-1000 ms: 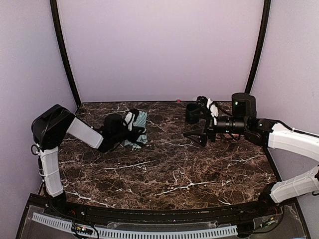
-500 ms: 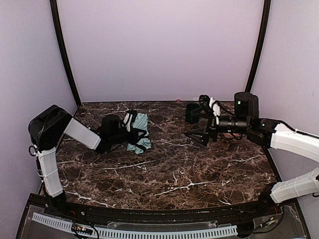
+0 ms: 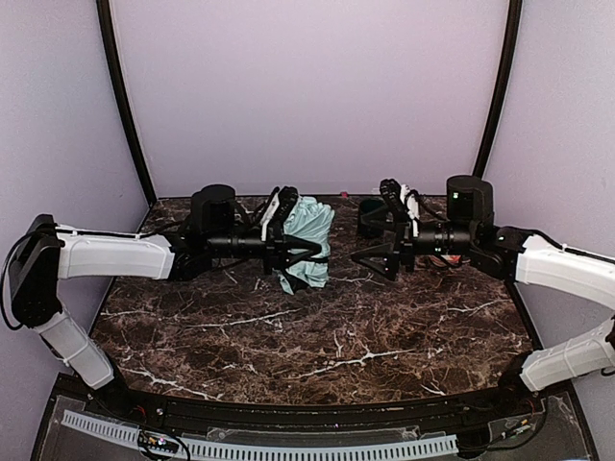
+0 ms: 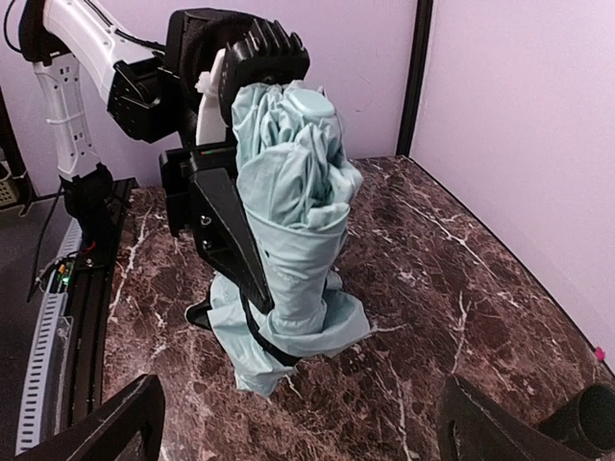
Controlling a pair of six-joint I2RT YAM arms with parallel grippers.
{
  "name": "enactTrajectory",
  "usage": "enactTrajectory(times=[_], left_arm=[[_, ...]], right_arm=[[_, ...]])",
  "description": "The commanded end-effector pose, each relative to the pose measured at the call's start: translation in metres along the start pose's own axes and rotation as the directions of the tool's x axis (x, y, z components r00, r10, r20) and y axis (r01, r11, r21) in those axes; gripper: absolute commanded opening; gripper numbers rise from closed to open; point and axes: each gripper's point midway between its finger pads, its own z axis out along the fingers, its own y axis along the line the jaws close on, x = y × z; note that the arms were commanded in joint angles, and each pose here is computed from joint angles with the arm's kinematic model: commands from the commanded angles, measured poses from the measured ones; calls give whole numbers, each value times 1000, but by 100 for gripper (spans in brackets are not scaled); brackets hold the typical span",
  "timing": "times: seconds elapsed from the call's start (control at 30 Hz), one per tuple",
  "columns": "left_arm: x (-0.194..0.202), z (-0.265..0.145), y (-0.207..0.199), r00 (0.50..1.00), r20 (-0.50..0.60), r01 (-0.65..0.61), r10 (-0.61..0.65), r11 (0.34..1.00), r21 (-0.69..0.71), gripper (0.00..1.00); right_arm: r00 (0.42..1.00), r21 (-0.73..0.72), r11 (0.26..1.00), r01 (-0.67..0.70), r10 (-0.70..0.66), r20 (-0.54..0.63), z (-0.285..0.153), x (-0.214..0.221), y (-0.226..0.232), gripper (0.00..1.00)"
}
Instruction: Put away the umbrella
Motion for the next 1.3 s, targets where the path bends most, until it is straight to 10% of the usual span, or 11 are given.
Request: enactTrajectory(times=[0.0, 0.4, 0.6, 0.8, 1.0, 1.17, 1.27], left_arm=[[-6, -6, -26, 999, -4, -50, 51, 989, 138, 0], [-10, 2, -63, 996, 35, -85, 78, 952, 295, 0], [-7, 2, -64, 997, 26, -81, 76, 951, 298, 0], [-10, 3, -66, 997, 29, -76, 71, 946, 314, 0], [-8, 6, -66, 998, 16, -67, 65, 943, 325, 2], [-1, 1, -46, 994, -4, -109, 112, 979, 172, 93], [10, -10, -30, 986, -45, -156, 158, 987, 39, 99]], right_arm=[[993, -134, 991, 19, -4, 115, 1, -35, 18, 97], [986, -278, 959, -46, 88, 142, 48, -42, 40, 71], [980, -363, 929, -71, 133, 148, 56, -42, 51, 26], [984, -368, 929, -46, 105, 141, 54, -35, 58, 51], [985, -374, 926, -55, 112, 131, 57, -37, 57, 11], [981, -344, 933, -109, 157, 115, 54, -39, 45, 1], [972, -279, 945, -172, 208, 106, 51, -37, 27, 0]])
